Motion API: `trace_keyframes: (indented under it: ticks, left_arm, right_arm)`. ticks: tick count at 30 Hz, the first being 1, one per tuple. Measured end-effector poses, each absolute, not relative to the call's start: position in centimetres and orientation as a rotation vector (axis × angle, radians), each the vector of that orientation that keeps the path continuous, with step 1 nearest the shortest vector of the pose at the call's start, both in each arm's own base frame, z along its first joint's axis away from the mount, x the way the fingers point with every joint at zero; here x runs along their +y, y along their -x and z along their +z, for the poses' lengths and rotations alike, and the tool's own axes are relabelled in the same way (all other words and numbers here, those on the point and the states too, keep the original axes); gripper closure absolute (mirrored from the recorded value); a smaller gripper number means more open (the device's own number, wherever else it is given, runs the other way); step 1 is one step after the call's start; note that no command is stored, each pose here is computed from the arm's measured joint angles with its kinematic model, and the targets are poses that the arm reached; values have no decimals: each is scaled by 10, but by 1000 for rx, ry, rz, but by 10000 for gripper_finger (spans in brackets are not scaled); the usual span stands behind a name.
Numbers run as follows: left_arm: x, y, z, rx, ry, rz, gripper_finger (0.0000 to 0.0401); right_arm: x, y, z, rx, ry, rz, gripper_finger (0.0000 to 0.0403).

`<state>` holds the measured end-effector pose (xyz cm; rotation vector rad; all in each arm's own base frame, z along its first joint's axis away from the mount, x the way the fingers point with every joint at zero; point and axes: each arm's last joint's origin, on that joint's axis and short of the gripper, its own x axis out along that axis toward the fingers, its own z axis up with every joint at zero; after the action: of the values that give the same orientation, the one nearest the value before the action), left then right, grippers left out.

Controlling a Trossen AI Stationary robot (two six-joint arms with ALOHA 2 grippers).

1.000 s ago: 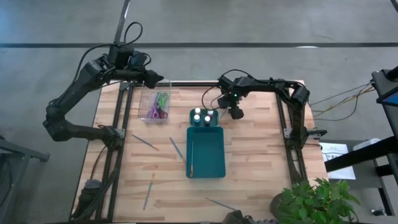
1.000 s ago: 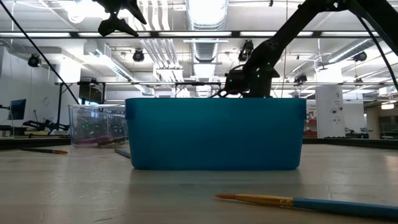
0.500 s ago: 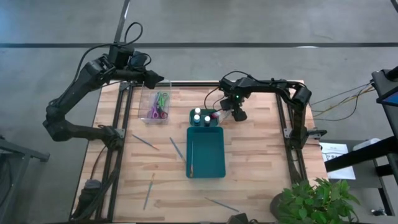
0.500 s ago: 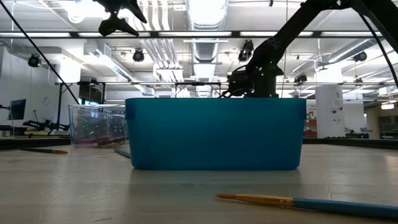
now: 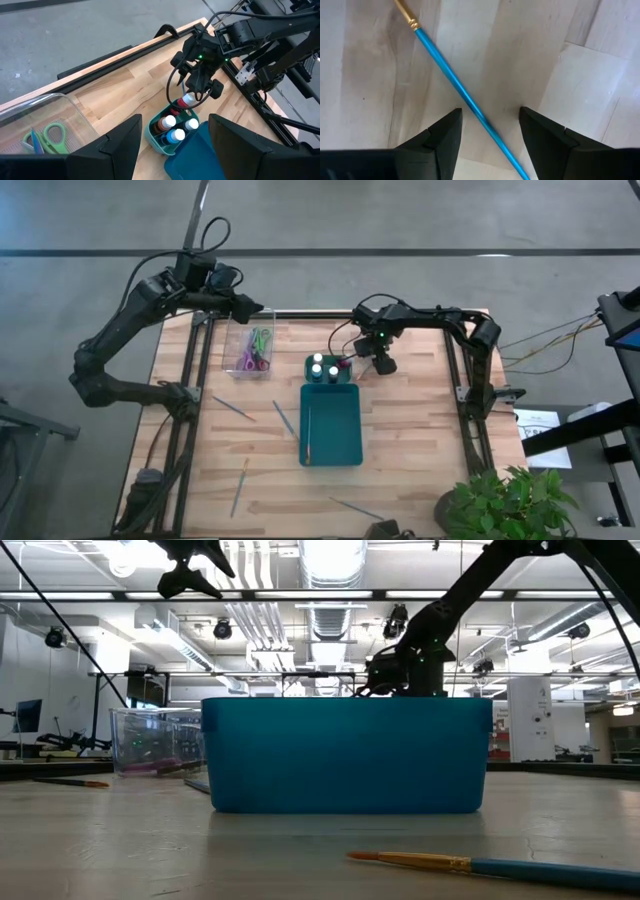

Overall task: Pick & Place Paint Supplies
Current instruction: Put the blue paintbrush into the blue bin

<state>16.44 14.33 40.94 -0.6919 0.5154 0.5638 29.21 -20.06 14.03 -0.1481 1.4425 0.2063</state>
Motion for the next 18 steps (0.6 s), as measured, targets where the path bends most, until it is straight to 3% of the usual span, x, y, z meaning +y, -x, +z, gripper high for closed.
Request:
trace_keyframes:
  ticks: [6, 18]
  left_arm:
    - [143, -164, 409, 516, 692, 564, 163]
    - [143, -164, 409, 516, 692, 564, 163]
  right_arm:
    - [-199, -290, 136, 1442, 126, 191, 232]
    - [-198, -288, 135, 1441, 89, 192, 374]
